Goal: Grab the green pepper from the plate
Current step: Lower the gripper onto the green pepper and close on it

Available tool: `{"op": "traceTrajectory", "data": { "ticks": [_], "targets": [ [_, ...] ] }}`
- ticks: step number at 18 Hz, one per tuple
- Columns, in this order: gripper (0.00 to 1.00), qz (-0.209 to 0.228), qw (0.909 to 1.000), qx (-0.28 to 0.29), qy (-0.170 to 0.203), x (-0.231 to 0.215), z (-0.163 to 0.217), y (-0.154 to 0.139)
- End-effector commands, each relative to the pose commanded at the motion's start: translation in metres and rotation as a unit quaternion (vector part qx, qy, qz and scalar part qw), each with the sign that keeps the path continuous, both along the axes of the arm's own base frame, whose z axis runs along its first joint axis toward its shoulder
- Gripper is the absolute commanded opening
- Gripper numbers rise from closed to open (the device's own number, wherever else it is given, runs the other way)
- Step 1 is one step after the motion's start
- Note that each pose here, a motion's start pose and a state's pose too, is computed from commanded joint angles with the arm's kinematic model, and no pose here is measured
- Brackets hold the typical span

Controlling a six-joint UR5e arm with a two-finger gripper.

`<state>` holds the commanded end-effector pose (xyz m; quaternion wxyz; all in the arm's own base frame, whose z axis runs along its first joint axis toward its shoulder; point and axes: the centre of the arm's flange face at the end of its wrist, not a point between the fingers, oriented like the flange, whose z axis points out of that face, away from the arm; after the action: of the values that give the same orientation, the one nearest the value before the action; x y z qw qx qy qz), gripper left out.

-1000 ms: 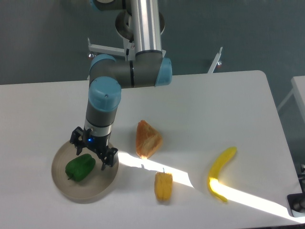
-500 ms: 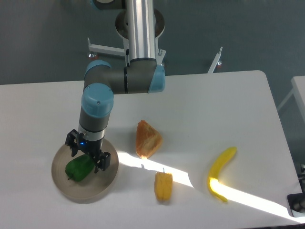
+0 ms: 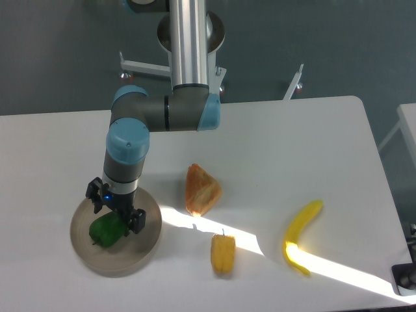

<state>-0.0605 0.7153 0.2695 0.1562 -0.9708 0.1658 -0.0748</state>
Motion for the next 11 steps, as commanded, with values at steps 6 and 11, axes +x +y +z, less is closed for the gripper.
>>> {"op": "traceTrajectory", "data": {
  "ticks": [6,11],
  "targets": [
    [1.0,0.001,1.0,-0.004,-0.001,0.0008,-0.006,0.0005],
    [0.64,0.0,1.0,-0.004,-0.001,0.0008,-0.006,0.0006]
  ]
}}
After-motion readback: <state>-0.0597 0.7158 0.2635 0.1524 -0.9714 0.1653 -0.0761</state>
